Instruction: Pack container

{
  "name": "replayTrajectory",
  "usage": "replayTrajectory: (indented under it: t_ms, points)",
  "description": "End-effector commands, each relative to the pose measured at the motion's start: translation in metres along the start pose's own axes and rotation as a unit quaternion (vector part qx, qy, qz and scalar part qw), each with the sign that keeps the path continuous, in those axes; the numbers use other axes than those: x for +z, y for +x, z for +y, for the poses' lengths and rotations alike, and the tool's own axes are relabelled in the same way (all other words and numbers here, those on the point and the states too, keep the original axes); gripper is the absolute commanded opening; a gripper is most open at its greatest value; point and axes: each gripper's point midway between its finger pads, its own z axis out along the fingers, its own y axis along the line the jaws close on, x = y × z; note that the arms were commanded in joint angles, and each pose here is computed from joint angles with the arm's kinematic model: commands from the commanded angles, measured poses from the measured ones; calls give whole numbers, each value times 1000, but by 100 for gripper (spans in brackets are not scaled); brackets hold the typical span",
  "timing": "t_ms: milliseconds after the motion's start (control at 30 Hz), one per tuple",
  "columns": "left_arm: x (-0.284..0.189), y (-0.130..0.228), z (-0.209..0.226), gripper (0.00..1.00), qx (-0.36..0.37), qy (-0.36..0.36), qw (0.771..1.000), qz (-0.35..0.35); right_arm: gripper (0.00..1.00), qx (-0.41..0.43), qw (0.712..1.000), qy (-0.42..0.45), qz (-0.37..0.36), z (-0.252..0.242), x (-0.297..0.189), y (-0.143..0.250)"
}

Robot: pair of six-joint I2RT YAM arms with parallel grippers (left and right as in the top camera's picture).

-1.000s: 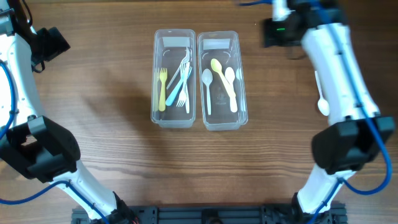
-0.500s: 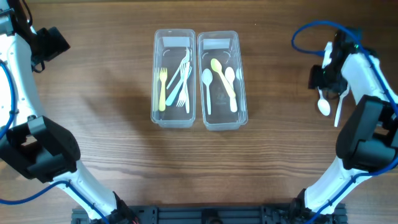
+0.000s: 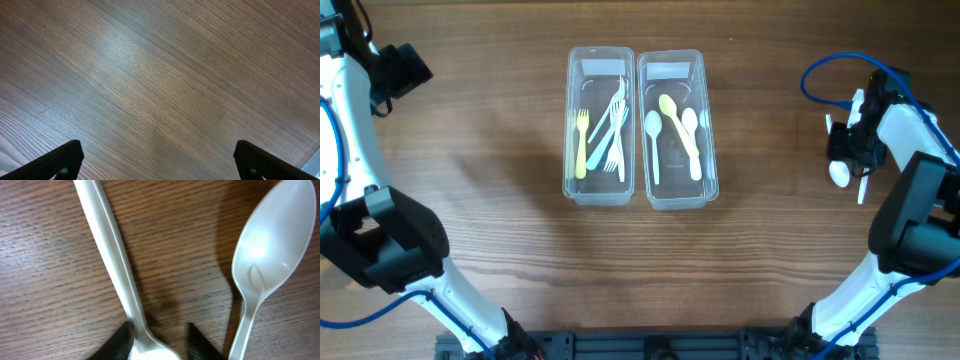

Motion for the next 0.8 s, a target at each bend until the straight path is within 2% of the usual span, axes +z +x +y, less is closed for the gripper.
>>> replayTrajectory:
  t_ms: [0, 67, 133, 267, 433, 500, 567, 600, 633, 767]
  points:
    - [-12, -4, 4, 100, -3, -2, 1000, -16, 18, -1, 1000, -31, 0, 11, 4, 0]
    - [-12, -4, 4, 100, -3, -2, 1000, -16, 16, -1, 999, -43, -2, 15, 4, 0]
    - [-12, -4, 4, 100, -3, -2, 1000, -16, 4, 1, 999, -46, -2, 16, 4, -1]
    - [-12, -4, 4, 100, -3, -2, 1000, -16, 4, -6, 995, -94, -25, 39, -16, -21]
    - [-12, -4, 4, 100, -3, -2, 1000, -16, 4, -41, 987, -99, -123, 73, -101, -91]
    - [-12, -4, 4, 100, -3, -2, 1000, -16, 5, -48, 985, -89, -142, 77, -117, -102]
    - [-12, -4, 4, 100, -3, -2, 1000, -16, 19, -33, 989, -59, -129, 67, -114, -97]
    - [-12, -4, 4, 100, -3, -2, 1000, -16, 37, -29, 992, -39, -113, 58, -106, -90]
    - [-12, -4, 4, 100, -3, -2, 1000, -16, 45, -27, 995, -24, -97, 51, -98, -83]
    - [-12, -4, 4, 100, -3, -2, 1000, -16, 47, -38, 998, -8, -46, 34, -65, -55]
